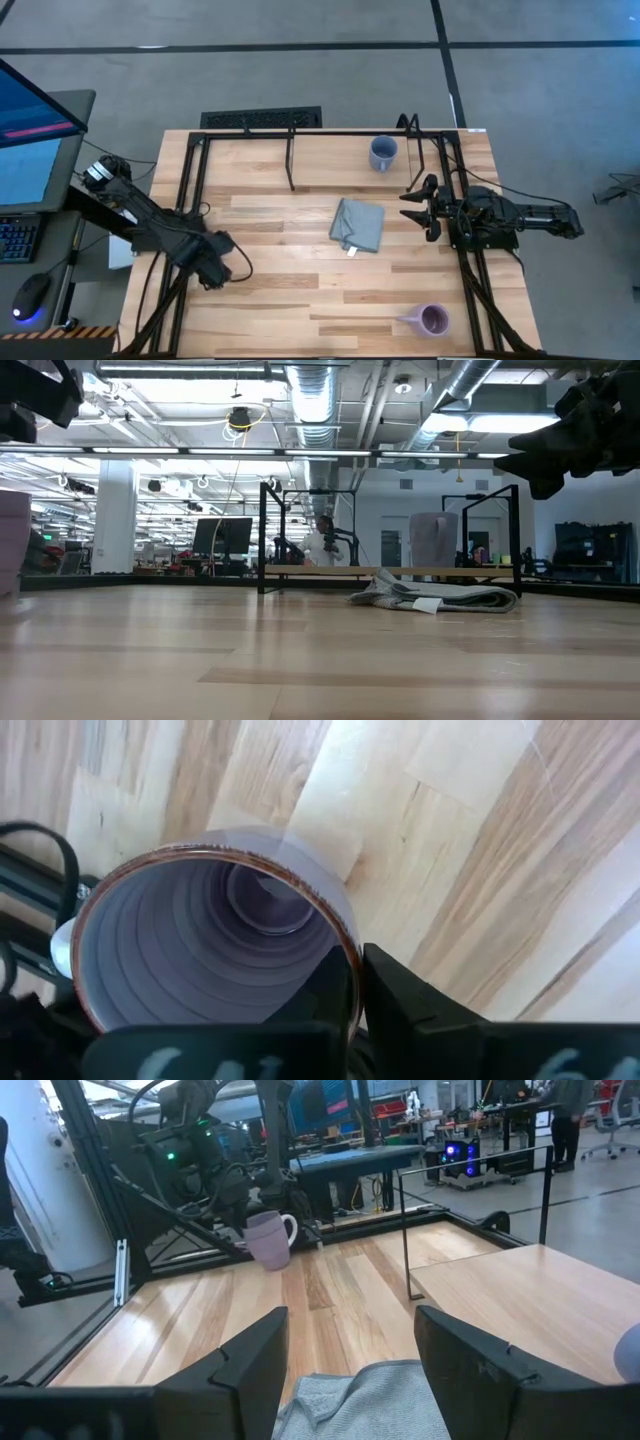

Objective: Stack small to large cups/mugs on shelf
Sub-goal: Put the top purple mug on the shelf

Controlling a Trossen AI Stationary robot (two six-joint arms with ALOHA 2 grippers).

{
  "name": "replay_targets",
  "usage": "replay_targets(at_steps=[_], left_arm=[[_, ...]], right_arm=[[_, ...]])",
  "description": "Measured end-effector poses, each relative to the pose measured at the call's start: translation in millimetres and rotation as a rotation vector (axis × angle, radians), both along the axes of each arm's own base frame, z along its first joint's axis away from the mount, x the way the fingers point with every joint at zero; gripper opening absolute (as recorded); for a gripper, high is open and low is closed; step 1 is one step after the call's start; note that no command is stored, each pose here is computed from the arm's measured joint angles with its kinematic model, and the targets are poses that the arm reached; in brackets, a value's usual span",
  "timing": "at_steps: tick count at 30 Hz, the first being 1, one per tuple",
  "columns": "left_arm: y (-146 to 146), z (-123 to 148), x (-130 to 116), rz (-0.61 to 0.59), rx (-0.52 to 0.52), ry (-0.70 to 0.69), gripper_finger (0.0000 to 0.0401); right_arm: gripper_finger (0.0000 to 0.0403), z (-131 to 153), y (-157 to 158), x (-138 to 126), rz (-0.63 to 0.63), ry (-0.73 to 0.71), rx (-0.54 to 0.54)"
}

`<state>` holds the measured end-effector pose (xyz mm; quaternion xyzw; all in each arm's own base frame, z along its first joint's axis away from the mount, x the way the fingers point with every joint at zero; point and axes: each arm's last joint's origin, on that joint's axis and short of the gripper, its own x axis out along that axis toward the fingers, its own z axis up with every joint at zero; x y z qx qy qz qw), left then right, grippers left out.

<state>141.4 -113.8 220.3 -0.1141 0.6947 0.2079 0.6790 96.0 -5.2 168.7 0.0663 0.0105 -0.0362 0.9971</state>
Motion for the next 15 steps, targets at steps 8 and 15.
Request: replay_targets(at_steps=[8,15], left_arm=[[9,0,16,-0.143,-0.046,-0.042,0.0002],[27,1,39,-0.267,-0.046,-0.142,0.0002]], right_arm=[[0.0240,0,0,0,0.000,0.001,0.000],[0.0240,0,0,0,0.000,0.001,-0.005]])
